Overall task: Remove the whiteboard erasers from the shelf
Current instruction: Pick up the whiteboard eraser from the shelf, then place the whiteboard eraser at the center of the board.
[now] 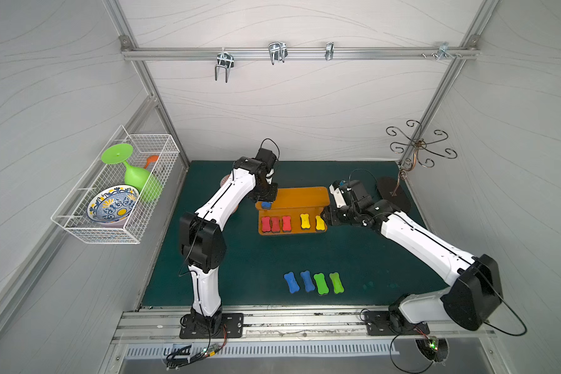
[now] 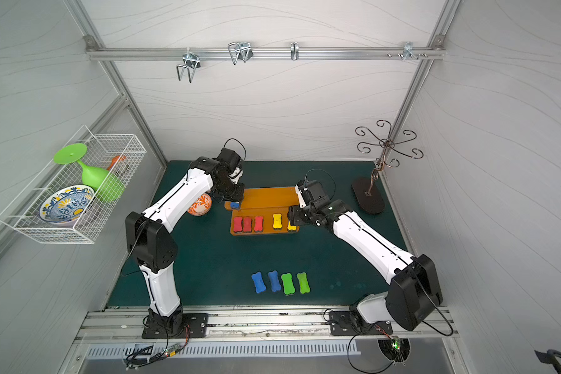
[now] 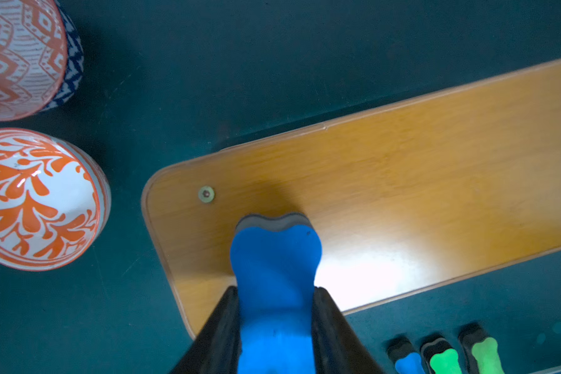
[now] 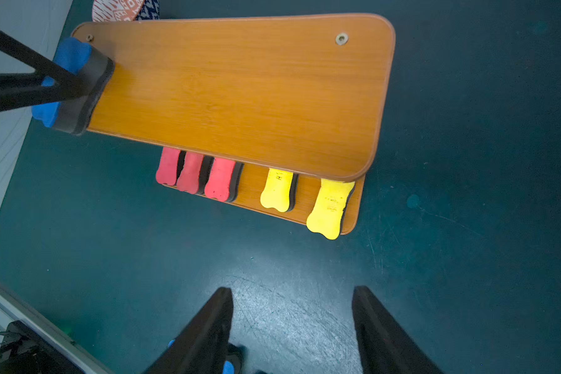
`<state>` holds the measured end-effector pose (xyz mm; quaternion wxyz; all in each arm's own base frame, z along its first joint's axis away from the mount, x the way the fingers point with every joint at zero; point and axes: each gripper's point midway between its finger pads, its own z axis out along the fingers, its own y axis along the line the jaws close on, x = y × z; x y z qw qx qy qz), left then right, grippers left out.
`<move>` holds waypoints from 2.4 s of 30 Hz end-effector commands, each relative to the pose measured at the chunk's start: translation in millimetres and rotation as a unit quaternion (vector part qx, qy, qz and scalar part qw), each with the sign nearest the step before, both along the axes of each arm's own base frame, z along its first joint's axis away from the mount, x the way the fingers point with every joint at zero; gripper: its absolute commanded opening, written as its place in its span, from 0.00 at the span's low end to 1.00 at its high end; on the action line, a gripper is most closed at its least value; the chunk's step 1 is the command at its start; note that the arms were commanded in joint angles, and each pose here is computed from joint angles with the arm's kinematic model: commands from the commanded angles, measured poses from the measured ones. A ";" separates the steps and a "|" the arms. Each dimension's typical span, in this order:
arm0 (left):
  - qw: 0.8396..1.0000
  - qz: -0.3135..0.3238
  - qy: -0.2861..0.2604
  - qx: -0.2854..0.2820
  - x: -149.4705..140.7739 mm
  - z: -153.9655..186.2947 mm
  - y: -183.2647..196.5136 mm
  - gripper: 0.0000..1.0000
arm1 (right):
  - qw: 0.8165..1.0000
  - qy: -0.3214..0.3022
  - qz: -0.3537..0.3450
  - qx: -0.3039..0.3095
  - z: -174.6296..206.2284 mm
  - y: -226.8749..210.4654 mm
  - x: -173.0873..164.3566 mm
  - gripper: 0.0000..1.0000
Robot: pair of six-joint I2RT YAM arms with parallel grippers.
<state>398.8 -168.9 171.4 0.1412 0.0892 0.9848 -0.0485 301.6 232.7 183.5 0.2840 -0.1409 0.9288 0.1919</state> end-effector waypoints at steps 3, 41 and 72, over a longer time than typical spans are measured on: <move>1.000 0.003 0.015 0.011 2.1 -11.7 -0.2 0.35 | 1.000 -0.002 -0.005 0.009 1.3 -3.6 -0.9 0.63; 0.995 0.097 -0.001 -0.021 -188.0 -39.6 20.9 0.00 | 0.997 -0.020 0.012 0.078 24.2 -10.6 -18.6 0.63; 0.998 0.060 0.016 -0.006 -253.5 -130.8 0.5 0.02 | 0.995 -0.020 0.040 0.086 16.9 -0.9 -32.4 0.64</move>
